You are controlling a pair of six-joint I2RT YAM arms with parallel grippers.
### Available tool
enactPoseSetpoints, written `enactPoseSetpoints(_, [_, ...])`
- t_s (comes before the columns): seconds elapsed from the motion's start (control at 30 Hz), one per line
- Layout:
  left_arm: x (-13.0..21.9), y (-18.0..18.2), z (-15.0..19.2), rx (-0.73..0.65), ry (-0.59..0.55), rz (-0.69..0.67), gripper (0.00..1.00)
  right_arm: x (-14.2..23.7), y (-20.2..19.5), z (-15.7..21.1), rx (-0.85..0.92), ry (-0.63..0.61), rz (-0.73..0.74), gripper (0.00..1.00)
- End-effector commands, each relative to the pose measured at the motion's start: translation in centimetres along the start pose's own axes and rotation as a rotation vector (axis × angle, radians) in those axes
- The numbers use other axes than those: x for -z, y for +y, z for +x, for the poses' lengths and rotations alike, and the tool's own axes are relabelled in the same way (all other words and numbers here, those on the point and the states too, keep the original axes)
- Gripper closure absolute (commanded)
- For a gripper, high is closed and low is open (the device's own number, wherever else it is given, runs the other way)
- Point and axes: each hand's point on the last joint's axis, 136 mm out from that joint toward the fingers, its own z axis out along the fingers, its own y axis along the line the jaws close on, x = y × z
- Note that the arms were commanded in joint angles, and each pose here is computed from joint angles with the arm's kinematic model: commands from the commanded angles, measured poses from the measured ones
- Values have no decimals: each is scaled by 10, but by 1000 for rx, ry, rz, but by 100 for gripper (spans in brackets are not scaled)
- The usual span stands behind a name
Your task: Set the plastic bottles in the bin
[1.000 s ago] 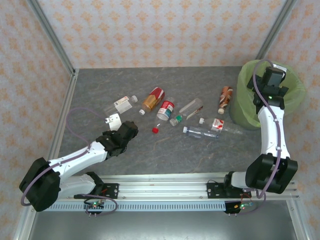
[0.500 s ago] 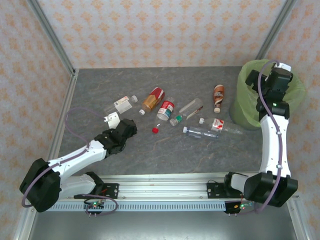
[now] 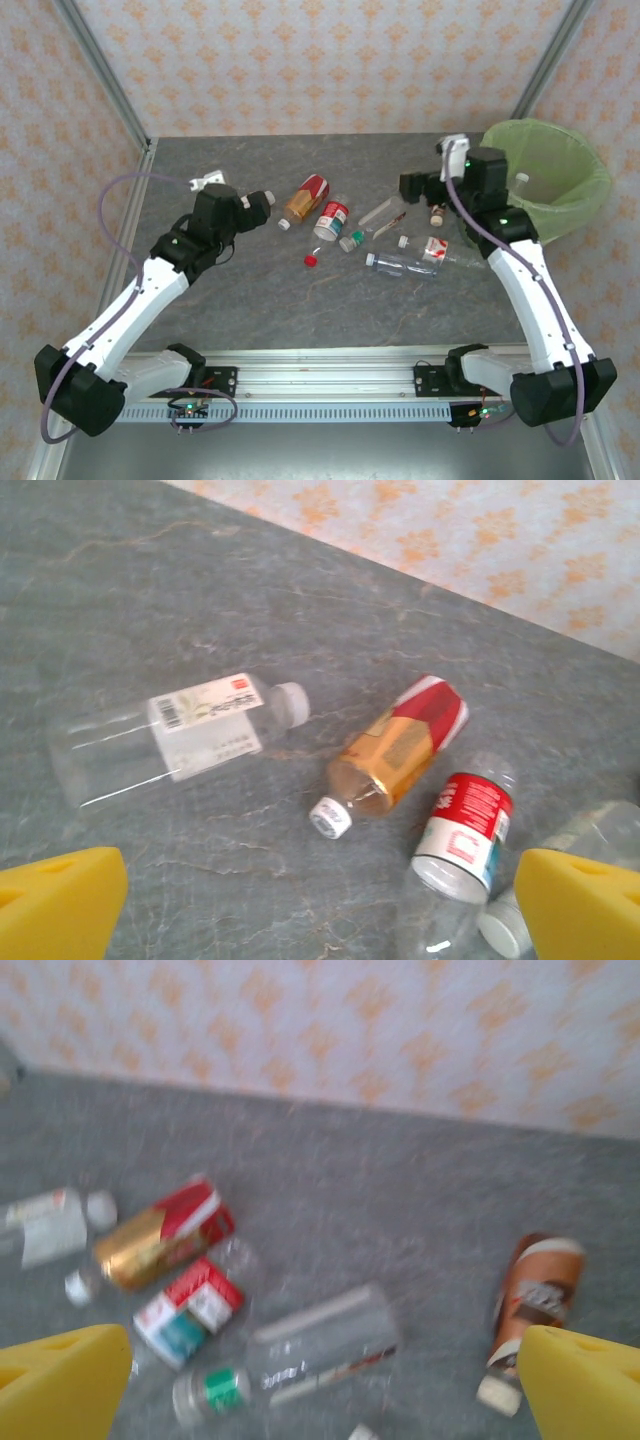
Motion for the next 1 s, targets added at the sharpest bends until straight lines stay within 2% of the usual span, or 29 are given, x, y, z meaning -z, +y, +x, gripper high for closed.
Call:
enactPoseSetpoints(0.0, [-4, -8, 21, -155, 141, 37, 0, -14, 16, 48, 110, 138, -61, 1])
enactPoseSetpoints(0.13, [-10, -23, 19, -230, 167, 87, 0, -23, 40, 106, 296, 275, -155, 1])
enactPoseSetpoints(0.23, [-13, -22, 16, -250, 156, 76, 0, -28, 40, 138, 398, 352, -147, 1])
enactPoseSetpoints(0.37, [-23, -20, 19, -276, 123, 73, 0, -33, 37, 153, 410, 402, -128, 1])
enactPoseSetpoints(0.5, [-27, -28, 31, -294, 168, 132, 0, -38, 40, 168, 456, 471, -158, 1])
enactPoseSetpoints(0.63, [-29, -35, 33, -270, 181, 161, 0, -42, 32, 183, 517, 548, -137, 1])
enactPoseSetpoints(0.97, [-29, -47, 32, -220, 206, 206, 0, -52, 27, 204, 605, 638, -161, 1])
